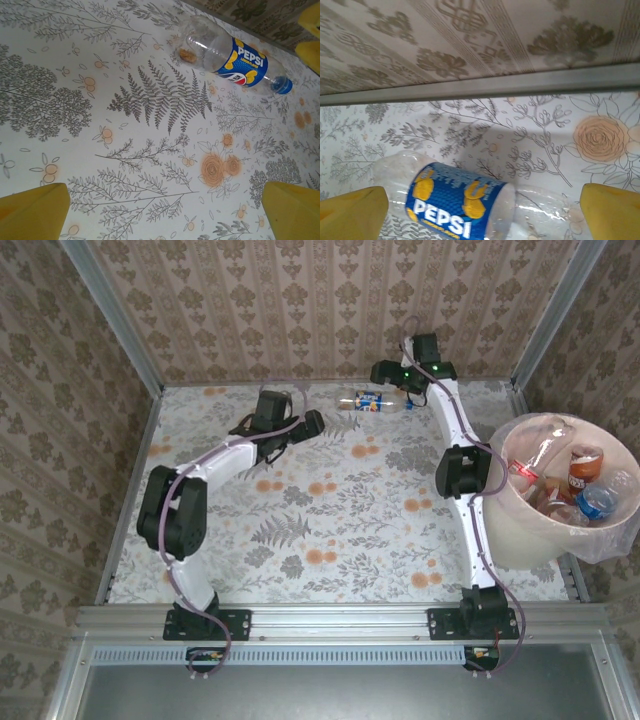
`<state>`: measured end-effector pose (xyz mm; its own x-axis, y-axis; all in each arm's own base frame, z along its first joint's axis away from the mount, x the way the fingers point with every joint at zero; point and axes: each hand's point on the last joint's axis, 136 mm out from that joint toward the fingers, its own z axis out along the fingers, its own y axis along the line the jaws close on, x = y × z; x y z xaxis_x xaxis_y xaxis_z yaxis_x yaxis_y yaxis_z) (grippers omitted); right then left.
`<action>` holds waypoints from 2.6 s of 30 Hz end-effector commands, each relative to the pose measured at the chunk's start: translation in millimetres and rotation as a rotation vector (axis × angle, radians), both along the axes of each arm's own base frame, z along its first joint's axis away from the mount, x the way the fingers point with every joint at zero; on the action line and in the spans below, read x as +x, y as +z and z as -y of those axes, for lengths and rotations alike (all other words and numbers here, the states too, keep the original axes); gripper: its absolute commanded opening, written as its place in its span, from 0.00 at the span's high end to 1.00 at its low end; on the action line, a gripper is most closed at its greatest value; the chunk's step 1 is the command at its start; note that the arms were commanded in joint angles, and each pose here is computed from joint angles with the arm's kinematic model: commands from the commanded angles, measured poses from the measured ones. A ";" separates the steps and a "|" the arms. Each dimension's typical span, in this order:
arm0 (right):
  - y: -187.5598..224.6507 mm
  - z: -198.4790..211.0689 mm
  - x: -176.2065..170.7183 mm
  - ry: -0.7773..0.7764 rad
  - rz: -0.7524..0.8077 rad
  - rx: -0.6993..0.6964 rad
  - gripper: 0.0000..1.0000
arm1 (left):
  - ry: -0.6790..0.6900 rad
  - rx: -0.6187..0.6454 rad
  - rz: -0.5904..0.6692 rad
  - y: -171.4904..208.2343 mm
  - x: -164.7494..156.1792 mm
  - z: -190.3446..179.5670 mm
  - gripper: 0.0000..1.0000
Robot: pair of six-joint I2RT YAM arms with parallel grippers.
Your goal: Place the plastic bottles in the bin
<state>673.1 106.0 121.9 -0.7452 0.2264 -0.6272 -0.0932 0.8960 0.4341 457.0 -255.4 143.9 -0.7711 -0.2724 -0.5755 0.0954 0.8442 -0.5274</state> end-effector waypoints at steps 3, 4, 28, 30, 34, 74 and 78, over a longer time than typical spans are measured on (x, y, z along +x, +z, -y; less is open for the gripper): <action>-7.0 -29.4 -11.2 0.096 -0.040 0.087 0.00 | 0.036 -0.039 -0.066 -18.5 19.4 -10.4 0.00; -8.2 -30.3 -14.6 0.106 -0.050 0.074 0.00 | 0.040 -0.049 -0.069 -21.2 23.8 -11.1 0.00; -63.2 -75.3 -87.1 0.329 -0.199 -0.581 0.03 | 0.065 -0.086 -0.111 -43.0 43.0 -14.7 0.00; -66.1 -80.6 -90.5 0.353 -0.199 -0.611 0.12 | 0.061 -0.090 -0.116 -44.0 42.7 -13.6 0.00; -65.0 -89.3 -94.8 0.373 -0.198 -0.606 0.27 | 0.060 -0.096 -0.129 -47.8 41.2 -13.2 0.00; -89.2 -133.8 -165.1 0.466 -0.358 -0.606 0.13 | 0.087 -0.103 -0.185 -65.6 3.1 -34.1 0.00; -94.0 -138.7 -153.0 0.440 -0.342 -0.621 0.24 | 0.089 -0.101 -0.192 -68.3 2.9 -34.3 0.00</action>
